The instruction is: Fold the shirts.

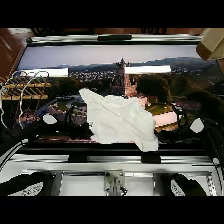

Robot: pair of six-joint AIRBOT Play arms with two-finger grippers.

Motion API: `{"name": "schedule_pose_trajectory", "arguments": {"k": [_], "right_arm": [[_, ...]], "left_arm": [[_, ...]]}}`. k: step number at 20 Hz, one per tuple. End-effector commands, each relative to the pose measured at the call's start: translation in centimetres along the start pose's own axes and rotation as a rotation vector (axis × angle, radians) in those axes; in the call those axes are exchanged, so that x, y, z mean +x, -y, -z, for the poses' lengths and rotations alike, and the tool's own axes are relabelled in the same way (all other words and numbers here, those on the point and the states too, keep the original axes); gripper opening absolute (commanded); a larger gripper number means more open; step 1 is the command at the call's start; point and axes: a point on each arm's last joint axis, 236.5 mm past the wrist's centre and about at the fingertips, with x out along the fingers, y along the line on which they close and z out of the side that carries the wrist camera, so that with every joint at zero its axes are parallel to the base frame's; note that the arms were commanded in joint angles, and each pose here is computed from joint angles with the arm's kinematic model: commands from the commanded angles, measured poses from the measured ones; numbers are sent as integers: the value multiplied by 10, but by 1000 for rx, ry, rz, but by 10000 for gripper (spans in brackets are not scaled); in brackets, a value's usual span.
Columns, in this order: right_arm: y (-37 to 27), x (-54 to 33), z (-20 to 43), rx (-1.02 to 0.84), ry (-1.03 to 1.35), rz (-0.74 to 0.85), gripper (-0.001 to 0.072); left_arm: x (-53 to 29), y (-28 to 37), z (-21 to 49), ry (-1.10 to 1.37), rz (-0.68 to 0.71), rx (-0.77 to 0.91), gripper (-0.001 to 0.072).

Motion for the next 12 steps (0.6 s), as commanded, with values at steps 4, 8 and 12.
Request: {"name": "schedule_pose_trajectory", "arguments": {"k": [4, 8, 12], "right_arm": [[-24, 46, 3, -93, -96, -116, 544], [-34, 69, 2, -138, -128, -97, 544], [-41, 72, -11, -89, -84, -82, 71]], "left_arm": [[-3, 7, 1, -2, 14, 8, 33], [-5, 9, -3, 9, 16, 13, 33], [-11, 23, -14, 35, 33, 70, 32]]}}
